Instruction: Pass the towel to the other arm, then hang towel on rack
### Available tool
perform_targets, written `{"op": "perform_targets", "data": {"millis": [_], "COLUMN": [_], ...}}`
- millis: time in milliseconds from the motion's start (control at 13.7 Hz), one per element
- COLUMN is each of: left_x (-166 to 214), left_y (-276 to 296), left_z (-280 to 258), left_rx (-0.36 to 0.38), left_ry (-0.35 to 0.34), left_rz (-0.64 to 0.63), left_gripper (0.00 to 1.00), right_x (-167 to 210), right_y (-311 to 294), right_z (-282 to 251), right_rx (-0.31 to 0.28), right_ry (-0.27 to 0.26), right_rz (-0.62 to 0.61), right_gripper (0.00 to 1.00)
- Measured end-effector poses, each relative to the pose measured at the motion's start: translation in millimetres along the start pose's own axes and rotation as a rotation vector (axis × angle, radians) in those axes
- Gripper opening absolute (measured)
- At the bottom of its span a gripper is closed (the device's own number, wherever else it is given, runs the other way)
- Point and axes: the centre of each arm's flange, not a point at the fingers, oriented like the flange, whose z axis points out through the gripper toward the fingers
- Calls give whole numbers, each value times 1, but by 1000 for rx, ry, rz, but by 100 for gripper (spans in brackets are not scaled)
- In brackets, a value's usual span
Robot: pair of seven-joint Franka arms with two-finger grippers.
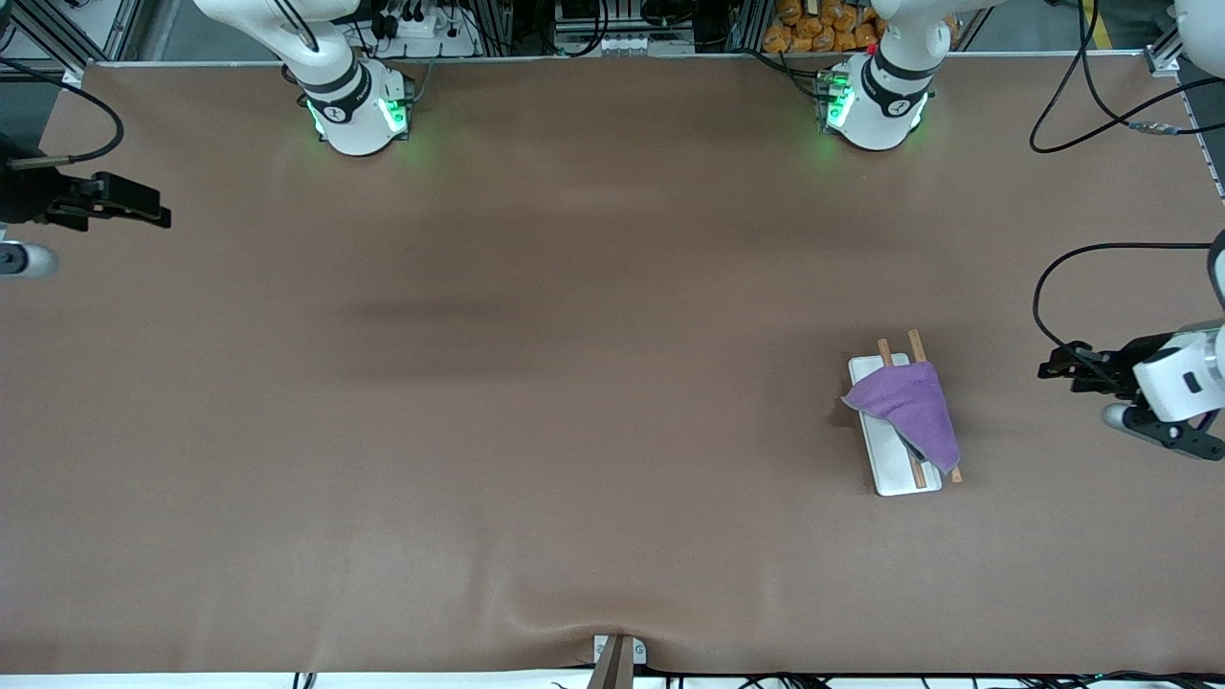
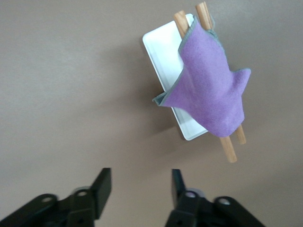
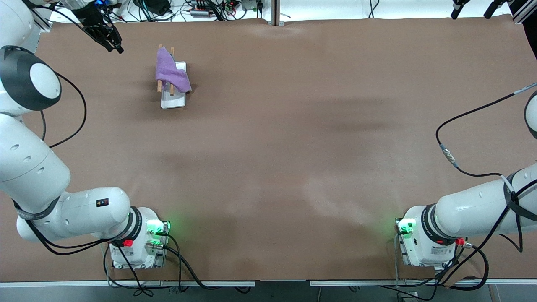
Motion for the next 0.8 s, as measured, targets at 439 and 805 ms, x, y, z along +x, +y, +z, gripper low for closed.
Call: {"op": "perform_targets", "data": {"millis": [439, 805], "left_x": [-20, -35], "left_y": [51, 133], "left_z": [-98, -158], "left_rx": [56, 53], "left_ry": [113, 184], "left_rz": [-78, -341], "left_gripper": [100, 100], "right_x": [4, -1], "right_y": [15, 18], "right_z": [-18, -27], "right_rx": [-14, -39], "right_ry": [171, 198], "right_rz": [26, 31], "right_gripper": [100, 100]}}
